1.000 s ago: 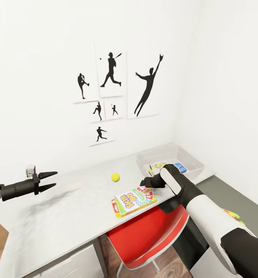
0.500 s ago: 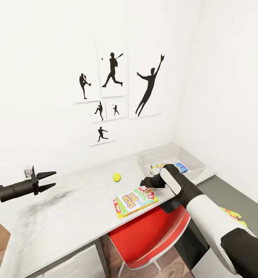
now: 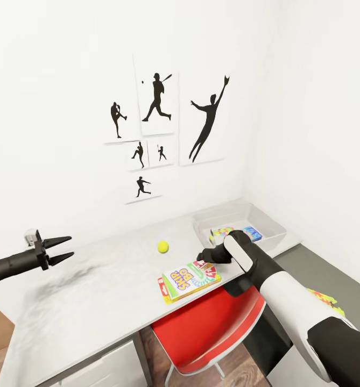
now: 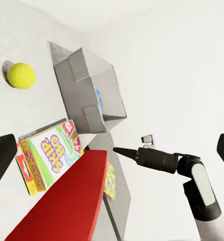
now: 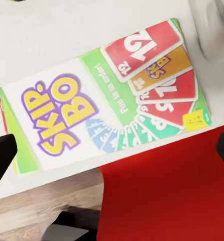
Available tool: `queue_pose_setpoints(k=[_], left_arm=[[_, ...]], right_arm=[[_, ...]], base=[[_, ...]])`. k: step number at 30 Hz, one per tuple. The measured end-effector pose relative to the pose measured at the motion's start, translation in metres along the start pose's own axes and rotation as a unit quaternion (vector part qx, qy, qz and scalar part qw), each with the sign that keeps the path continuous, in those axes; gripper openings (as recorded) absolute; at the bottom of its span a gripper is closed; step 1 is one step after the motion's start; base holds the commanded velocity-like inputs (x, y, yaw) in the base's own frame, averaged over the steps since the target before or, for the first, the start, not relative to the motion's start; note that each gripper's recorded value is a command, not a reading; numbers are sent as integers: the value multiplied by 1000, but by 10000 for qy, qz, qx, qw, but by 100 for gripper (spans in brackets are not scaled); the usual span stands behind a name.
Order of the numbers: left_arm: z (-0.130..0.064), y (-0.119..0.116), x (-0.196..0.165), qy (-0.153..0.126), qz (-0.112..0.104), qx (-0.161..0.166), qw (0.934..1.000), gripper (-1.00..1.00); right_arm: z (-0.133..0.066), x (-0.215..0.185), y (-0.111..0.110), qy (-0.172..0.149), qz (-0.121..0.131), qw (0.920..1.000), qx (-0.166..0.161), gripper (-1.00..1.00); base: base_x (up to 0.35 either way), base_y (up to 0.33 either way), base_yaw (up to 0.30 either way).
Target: Put all the toys in the child's room - the three board games (two on the bed and one on the table), the two jigsaw puzzles on the table, and the tennis ball on the table - inside the toy box on the table in the child's room.
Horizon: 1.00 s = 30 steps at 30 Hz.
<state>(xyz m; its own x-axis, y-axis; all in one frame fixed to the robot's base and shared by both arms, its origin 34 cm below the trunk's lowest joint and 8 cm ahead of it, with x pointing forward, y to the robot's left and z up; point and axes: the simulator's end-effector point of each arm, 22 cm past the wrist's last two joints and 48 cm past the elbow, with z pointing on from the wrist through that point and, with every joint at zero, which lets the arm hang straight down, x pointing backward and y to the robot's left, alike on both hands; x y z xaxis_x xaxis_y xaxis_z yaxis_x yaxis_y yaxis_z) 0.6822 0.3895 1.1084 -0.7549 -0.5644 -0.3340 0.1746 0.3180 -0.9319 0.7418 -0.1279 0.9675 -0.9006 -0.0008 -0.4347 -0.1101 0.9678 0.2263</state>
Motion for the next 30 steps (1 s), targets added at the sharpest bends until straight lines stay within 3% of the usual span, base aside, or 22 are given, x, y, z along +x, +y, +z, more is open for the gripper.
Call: queue_pose_setpoints(k=[16,23,30], left_arm=[[-22,-20,0,-46,9,527,9986,100],[-23,-22,0,-45,10,566,9984,100],[-23,-22,0,-45,16,570,9984,100]], right_arm=[[1,0,-1,-19,11,10000,20,100],[2,-1,-2,-56,26,10000,30,100],[13,14,-17,123,156,9996,175,100]], base=[[0,0,0],[0,0,0],[0,0,0]])
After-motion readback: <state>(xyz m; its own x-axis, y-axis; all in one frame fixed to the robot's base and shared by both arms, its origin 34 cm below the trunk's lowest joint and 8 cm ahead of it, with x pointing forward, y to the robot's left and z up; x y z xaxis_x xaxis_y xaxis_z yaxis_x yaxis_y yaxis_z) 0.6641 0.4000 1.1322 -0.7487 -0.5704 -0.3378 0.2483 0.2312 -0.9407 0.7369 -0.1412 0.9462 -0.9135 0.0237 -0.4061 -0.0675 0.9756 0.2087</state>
